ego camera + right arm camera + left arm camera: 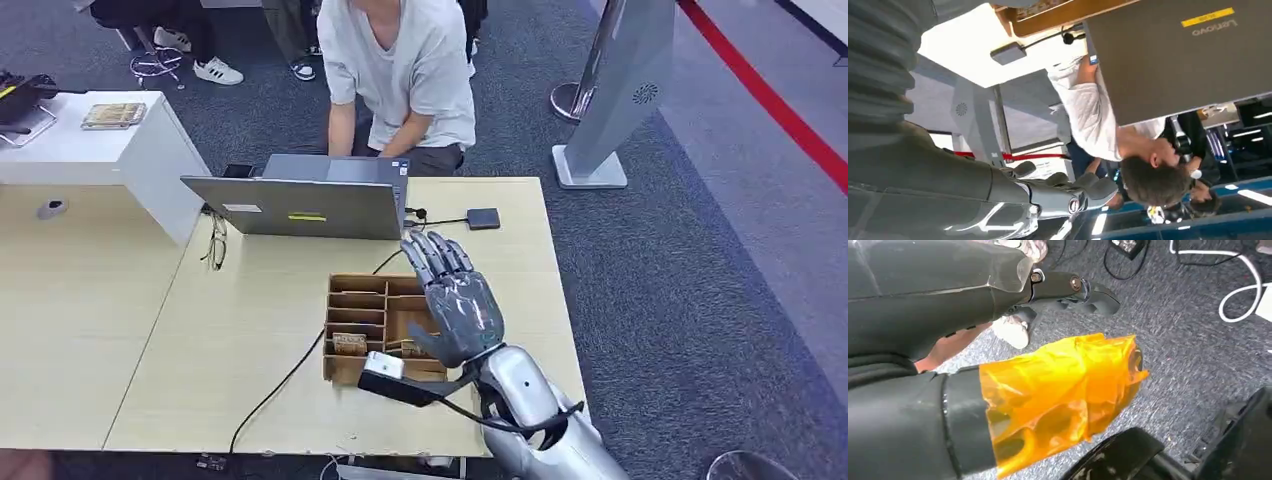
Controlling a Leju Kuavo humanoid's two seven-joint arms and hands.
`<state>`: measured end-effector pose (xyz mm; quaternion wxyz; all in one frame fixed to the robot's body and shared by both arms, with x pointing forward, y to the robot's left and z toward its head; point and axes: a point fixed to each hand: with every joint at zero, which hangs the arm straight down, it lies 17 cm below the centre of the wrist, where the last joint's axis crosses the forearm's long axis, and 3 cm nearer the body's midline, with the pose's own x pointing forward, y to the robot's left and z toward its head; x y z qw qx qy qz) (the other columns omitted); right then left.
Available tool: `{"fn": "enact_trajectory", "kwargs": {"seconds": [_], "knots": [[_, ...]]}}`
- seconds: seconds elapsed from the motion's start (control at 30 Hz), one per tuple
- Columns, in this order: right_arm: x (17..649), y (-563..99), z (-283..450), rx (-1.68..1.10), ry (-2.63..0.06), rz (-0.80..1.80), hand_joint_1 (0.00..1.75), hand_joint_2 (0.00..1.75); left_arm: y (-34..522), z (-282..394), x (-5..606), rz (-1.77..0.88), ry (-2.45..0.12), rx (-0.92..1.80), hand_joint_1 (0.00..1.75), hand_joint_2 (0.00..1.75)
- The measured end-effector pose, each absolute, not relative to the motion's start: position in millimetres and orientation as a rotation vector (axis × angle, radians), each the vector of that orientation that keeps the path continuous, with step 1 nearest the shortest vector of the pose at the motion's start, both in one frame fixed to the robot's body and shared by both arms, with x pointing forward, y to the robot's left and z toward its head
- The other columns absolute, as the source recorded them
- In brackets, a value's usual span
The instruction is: Pass the card to the sensor for recognition and then transmit it.
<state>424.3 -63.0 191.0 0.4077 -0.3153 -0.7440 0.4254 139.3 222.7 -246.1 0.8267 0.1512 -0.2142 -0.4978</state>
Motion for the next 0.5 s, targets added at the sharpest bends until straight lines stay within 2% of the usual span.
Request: {"fn": "enact_trajectory", "kwargs": {"seconds": [0.5], "knots": [[440,-47,164,-0.789,-1.785,1.151,0.00,1.75,216,-242,156,-1.072,-0.485,0.323,0.00,0.00]]}}
